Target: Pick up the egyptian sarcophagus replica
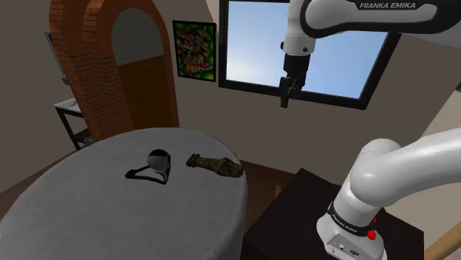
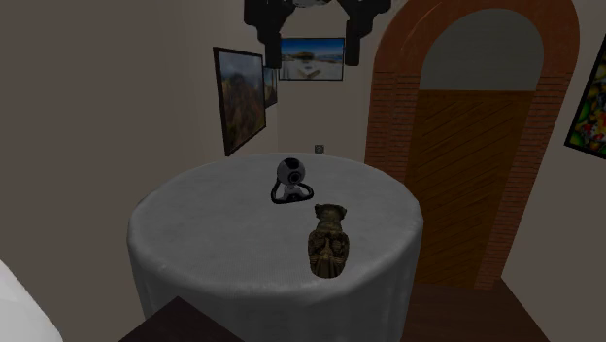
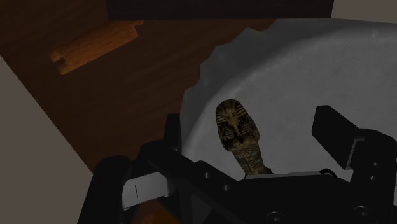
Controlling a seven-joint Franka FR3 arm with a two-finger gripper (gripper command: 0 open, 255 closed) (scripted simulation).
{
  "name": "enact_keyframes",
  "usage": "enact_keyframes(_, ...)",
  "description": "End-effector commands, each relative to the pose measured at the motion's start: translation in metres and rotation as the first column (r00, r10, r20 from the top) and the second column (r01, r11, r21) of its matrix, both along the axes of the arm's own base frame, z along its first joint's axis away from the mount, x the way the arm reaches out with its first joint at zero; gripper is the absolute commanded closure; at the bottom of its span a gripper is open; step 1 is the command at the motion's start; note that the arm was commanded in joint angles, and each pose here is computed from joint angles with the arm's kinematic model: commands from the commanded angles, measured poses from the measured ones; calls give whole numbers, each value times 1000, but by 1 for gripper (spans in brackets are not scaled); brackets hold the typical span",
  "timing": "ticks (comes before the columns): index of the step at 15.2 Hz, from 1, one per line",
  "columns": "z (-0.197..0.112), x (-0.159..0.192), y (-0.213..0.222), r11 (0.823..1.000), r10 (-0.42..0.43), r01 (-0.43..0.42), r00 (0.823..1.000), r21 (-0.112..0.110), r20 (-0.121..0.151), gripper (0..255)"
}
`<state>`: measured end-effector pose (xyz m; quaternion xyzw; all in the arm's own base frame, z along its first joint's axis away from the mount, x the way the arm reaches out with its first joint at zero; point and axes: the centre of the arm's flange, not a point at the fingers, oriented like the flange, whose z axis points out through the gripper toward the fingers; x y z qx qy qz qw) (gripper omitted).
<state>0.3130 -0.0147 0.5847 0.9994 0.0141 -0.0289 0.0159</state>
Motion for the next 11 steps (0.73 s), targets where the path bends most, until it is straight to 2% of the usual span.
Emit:
enact_keyframes(1,0,0,0,1000,0,0,1000,0,0,0)
enact_keyframes(11,-92,99,14,995,100,-99,994,19,-35,0)
